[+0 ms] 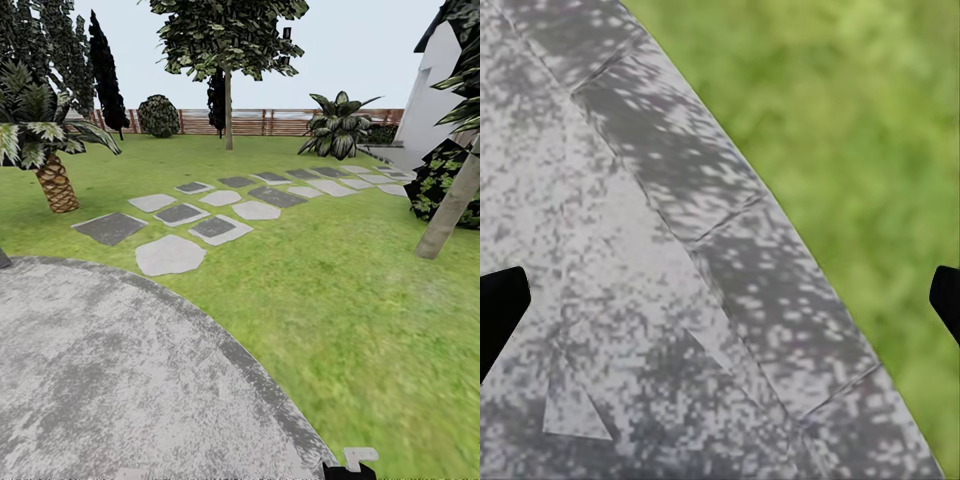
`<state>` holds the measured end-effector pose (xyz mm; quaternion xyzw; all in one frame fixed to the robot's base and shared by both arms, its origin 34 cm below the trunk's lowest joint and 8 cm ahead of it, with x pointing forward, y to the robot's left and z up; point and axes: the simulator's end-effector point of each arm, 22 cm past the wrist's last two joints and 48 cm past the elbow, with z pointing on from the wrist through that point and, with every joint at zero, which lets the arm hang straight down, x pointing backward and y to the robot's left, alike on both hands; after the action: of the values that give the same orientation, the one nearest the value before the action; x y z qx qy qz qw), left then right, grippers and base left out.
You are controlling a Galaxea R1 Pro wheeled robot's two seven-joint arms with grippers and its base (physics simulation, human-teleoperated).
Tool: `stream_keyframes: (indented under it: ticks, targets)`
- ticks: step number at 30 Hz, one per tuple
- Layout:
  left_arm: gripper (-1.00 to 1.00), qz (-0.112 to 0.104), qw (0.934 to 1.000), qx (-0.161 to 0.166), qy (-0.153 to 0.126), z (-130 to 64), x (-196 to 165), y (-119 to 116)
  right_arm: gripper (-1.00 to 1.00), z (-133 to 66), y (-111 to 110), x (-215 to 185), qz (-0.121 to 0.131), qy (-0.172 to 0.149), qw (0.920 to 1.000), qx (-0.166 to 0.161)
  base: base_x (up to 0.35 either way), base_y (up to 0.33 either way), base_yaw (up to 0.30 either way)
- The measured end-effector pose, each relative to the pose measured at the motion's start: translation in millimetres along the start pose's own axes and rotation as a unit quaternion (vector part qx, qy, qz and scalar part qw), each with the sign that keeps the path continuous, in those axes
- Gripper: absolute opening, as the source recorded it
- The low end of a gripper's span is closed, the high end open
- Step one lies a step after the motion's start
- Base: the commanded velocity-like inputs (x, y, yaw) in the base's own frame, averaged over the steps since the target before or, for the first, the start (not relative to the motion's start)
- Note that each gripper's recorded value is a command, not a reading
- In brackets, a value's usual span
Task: In the garden, pick up the pesticide atomizer on the floor and spray pesticide onto both trees until each tree trunk is fully covered.
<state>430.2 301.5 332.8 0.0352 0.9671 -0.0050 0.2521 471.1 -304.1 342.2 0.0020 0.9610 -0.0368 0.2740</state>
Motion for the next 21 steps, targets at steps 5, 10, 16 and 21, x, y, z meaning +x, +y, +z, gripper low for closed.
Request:
stream_keyframes:
  ticks: [5, 10, 16, 21]
  targets:
    - [1.0, 0.0, 1.0, 0.0, 0.004, 8.9, 10, 0, 1.0, 8.7, 1, 11, 0.0, 0.004, 1.0, 0.0, 0.0, 0.0, 0.0]
    - [1.0, 0.0, 1.0, -0.001, 0.007, 17.8, 20, 0, 1.0, 17.4, 2, 21, 0.0, 0.008, 1.0, 0.0, 0.0, 0.0, 0.0]
    - [1.0, -0.005, 1.0, -0.006, 0.005, 29.3, 26, 3, 1.0, 28.4, 2, 22, 0.001, -0.011, 0.9999, 0.001, 0.0, 0.0, 0.0]
    - [1.0, -0.003, 0.9999, -0.009, -0.013, 40.9, 14, 4, 1.0, 37.0, 4, 12, 0.002, -0.05, 0.9987, 0.001, 0.0, 0.0, 0.0]
